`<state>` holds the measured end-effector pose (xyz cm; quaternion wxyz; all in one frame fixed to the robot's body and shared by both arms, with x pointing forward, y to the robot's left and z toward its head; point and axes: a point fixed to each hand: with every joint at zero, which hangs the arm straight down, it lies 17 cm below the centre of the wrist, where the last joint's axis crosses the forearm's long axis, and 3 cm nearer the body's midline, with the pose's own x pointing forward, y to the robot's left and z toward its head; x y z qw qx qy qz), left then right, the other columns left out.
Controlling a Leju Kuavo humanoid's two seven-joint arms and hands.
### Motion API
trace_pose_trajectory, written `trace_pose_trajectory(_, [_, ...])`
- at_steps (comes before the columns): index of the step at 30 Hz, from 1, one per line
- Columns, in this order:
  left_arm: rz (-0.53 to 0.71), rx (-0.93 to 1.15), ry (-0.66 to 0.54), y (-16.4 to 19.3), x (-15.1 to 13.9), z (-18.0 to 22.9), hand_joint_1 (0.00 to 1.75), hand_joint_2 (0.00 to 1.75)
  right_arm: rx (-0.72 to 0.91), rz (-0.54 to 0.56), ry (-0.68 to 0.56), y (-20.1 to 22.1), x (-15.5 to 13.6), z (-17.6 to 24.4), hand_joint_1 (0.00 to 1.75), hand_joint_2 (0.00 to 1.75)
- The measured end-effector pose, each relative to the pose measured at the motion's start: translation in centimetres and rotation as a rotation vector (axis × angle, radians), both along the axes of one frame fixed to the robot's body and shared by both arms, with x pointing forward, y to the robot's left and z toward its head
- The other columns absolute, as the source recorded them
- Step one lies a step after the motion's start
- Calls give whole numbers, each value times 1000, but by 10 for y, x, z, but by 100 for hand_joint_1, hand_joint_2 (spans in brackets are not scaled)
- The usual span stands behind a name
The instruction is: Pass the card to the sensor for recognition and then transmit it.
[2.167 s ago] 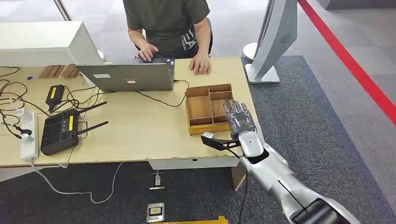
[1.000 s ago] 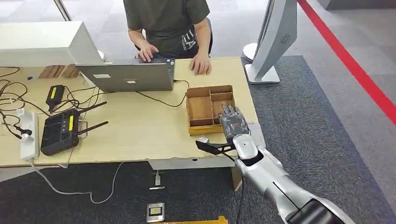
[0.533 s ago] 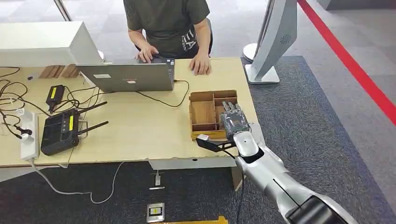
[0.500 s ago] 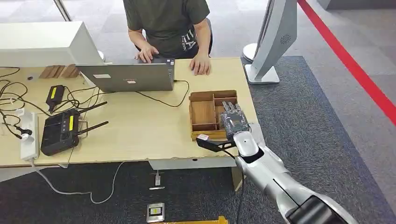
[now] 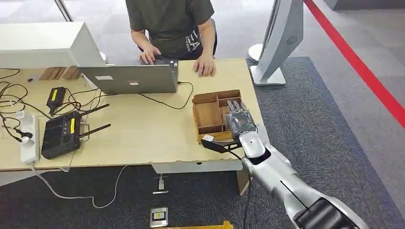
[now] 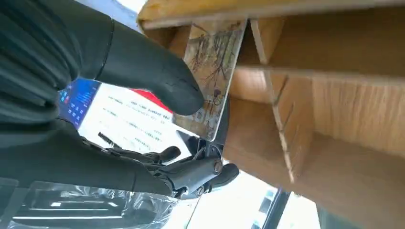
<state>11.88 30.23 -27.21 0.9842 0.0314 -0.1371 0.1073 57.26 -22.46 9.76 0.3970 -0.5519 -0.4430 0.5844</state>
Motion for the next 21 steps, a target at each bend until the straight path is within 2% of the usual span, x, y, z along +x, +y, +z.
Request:
trace_pose_trajectory(11, [0, 8, 0, 1, -1, 0, 0, 0, 18, 84, -188, 27, 9, 74, 175, 175])
trace_pose_trajectory(21, [-14, 12, 0, 1, -1, 0, 0, 0, 83, 120, -252, 36, 21, 114, 175, 175])
